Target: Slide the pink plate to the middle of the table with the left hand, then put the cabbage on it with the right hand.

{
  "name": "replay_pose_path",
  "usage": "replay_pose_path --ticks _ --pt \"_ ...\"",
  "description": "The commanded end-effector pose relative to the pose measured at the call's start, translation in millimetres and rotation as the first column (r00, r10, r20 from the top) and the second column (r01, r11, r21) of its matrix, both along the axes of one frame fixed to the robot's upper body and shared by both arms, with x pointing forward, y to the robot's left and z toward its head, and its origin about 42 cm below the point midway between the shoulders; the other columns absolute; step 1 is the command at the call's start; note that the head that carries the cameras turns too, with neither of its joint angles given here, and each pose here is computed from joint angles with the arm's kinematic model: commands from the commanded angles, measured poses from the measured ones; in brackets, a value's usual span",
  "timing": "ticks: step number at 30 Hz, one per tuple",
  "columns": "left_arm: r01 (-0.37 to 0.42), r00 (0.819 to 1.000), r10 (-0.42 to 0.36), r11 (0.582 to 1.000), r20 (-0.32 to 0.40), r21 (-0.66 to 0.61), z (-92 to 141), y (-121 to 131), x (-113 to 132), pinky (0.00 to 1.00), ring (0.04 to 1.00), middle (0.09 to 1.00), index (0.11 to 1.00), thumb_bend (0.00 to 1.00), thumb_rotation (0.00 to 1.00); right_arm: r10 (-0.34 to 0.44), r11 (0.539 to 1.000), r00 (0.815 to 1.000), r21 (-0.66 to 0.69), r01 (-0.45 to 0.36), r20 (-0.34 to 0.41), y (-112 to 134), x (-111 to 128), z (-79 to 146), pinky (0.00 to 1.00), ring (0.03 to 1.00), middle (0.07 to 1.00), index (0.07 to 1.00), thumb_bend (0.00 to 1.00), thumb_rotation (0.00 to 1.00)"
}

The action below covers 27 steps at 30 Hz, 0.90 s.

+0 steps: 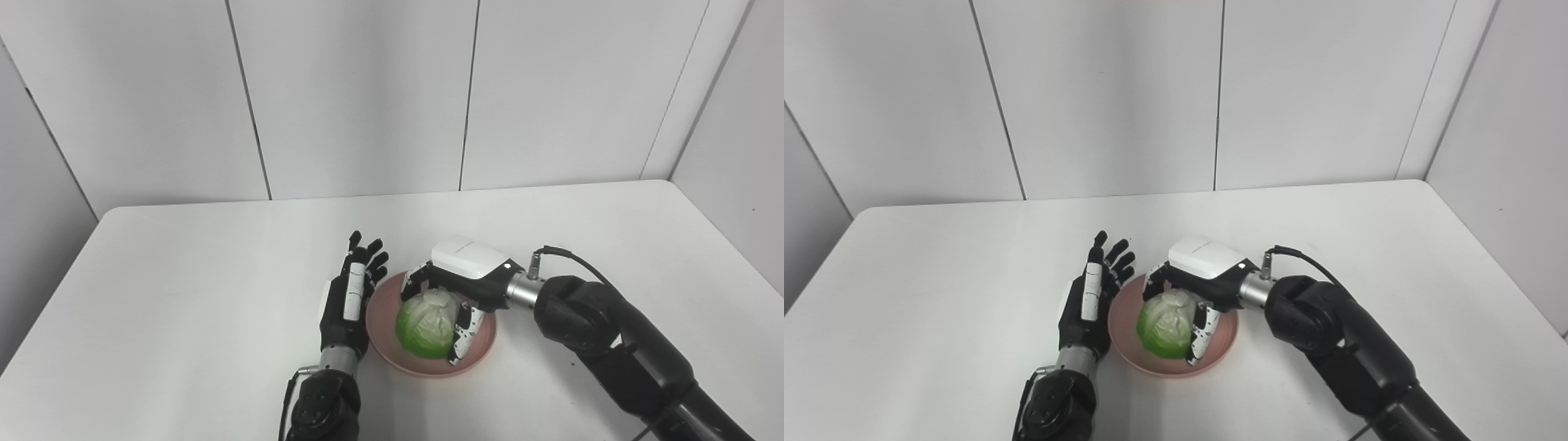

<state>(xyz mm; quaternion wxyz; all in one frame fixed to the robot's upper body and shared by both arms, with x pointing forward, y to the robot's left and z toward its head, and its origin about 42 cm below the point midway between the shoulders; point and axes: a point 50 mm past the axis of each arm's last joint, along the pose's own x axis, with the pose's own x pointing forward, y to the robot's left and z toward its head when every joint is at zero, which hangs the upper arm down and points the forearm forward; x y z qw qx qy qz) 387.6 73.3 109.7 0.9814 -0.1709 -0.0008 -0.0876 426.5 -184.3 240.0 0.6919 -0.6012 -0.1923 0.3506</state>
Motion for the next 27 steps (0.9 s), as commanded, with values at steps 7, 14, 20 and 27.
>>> replay_pose_path --ticks 7,14,20,27 --pt "0.008 0.995 -0.008 1.0 -0.102 -0.001 -26 -10 -17 0.87 0.878 0.91 0.999 0.96 0.87 0.021 1.0 0.993 0.009 -0.022 0.12 1 5 39 0.76 0.768 0.757 0.698 1.0 0.33" --pt "0.008 0.994 -0.009 1.0 -0.107 -0.003 -24 -10 -16 0.89 0.871 0.902 1.0 0.97 0.87 0.019 1.0 0.992 0.013 -0.021 0.126 -3 7 52 0.84 0.819 0.793 0.729 1.0 0.4" --pt "0.006 0.994 -0.005 1.0 -0.108 0.004 -23 -9 -14 0.87 0.872 0.896 1.0 0.98 0.88 0.018 0.999 0.991 0.034 -0.023 0.133 -6 5 68 0.86 0.846 0.802 0.741 1.0 0.45" --pt "-0.007 0.995 0.007 1.0 -0.104 -0.003 -21 -8 -14 0.89 0.876 0.898 0.997 0.96 0.87 0.001 0.99 0.99 0.142 -0.021 0.142 -18 2 87 0.76 0.812 0.802 0.736 1.0 0.45"
